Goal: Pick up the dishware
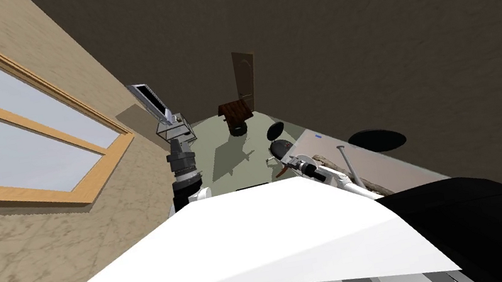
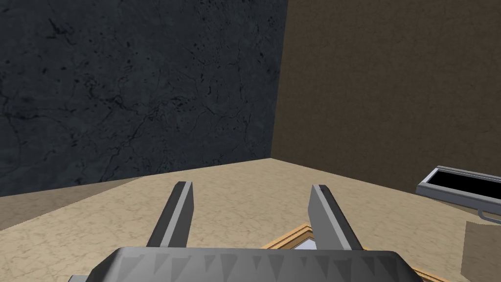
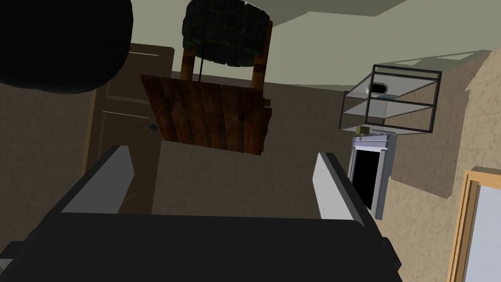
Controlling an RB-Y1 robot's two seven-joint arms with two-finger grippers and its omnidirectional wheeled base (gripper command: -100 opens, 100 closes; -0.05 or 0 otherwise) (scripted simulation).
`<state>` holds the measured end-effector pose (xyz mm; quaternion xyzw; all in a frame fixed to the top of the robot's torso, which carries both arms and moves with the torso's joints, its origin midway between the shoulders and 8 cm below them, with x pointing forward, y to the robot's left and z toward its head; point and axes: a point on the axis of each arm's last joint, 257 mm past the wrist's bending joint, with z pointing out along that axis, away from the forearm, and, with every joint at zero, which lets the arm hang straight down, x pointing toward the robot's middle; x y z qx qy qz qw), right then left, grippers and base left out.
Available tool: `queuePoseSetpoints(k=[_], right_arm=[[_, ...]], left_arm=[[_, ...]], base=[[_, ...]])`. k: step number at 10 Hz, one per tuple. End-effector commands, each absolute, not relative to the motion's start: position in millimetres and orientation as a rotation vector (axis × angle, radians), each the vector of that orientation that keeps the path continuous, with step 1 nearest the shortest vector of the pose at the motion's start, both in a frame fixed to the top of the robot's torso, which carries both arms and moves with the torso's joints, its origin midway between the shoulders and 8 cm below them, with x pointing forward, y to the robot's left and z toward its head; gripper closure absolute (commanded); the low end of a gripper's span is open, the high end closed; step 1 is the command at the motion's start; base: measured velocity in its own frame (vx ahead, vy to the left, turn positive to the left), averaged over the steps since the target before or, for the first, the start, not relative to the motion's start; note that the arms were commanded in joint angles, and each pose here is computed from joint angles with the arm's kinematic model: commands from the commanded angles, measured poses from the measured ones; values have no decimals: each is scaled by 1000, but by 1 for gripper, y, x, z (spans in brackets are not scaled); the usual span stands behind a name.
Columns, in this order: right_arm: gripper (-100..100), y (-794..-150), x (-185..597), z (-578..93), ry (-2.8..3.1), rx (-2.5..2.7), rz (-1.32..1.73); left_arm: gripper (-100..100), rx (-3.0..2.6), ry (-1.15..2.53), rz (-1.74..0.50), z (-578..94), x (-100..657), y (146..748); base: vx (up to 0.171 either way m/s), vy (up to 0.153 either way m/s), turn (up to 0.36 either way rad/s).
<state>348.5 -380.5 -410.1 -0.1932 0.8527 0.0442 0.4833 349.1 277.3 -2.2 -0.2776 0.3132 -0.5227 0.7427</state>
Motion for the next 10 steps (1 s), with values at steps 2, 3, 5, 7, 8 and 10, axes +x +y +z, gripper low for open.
queuePoseSetpoints(k=[2,3,5,7,8,10], right_arm=[[-100,-420,322,-439,2173,-529,10],[-100,-434,310,-449,2212,-572,-30],[-100,-459,292,-464,2270,-604,-87],[-100,-481,275,-475,2321,-637,-138],[-100,-490,270,-478,2337,-631,-156],[-100,-513,251,-488,2388,-660,-208]], left_arm=[[0,-608,686,-1146,-2,349,277],[0,-608,687,-1145,-2,349,277],[0,-608,687,-1145,-2,349,277],[0,-608,687,-1145,-2,349,277],[0,-608,686,-1145,-2,349,277],[0,-608,687,-1145,-2,349,277]], base=[[5,24,185],[5,20,143],[7,14,89],[9,12,108],[8,6,69],[7,6,90]])
